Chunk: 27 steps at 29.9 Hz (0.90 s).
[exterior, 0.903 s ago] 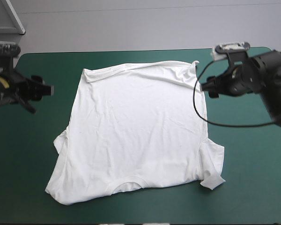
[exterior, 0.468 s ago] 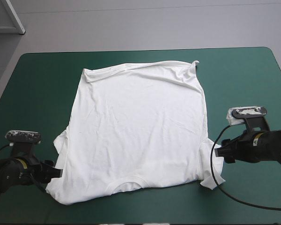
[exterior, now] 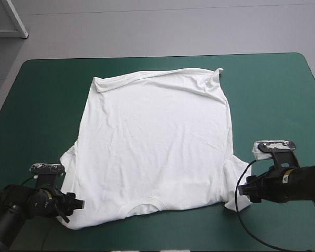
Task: Fold the cloth
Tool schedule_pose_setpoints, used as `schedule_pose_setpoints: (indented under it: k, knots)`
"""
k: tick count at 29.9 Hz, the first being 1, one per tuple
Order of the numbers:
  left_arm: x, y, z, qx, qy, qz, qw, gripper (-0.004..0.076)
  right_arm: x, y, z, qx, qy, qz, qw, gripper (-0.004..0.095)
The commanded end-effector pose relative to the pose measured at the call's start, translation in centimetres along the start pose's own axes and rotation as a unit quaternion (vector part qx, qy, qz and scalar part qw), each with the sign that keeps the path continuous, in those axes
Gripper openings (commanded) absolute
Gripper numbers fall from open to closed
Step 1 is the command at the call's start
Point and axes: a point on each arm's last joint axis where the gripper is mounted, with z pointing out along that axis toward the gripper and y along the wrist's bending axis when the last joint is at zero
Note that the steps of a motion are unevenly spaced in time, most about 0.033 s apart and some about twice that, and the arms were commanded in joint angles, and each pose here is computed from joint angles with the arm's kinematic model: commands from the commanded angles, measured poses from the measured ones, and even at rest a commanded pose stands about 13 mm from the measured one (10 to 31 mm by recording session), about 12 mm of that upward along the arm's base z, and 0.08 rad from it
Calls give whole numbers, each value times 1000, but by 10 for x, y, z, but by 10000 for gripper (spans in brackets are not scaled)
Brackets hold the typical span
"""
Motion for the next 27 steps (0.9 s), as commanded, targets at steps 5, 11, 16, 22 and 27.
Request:
schedule_pose_setpoints:
  k: [5, 11, 16, 22, 27]
  knots:
    - [-10, 0, 15, -6, -45, -46, 998, 477, -1, 2, -7, -10, -12, -2, 1000, 649]
    - [-13, -4, 36, 0, 6, -56, 998, 461, -1, 0, -7, 0, -13, -10, 1000, 647]
    - [-14, -7, 48, 8, 43, -60, 997, 256, -4, -5, -4, 28, -12, -18, 999, 647]
    - [-15, -9, 51, 17, 46, -49, 998, -10, -12, -4, 7, 28, 9, -15, 999, 647]
    - [-17, -9, 49, 17, 42, -46, 998, -8, -24, -4, 26, 27, 35, -11, 999, 647]
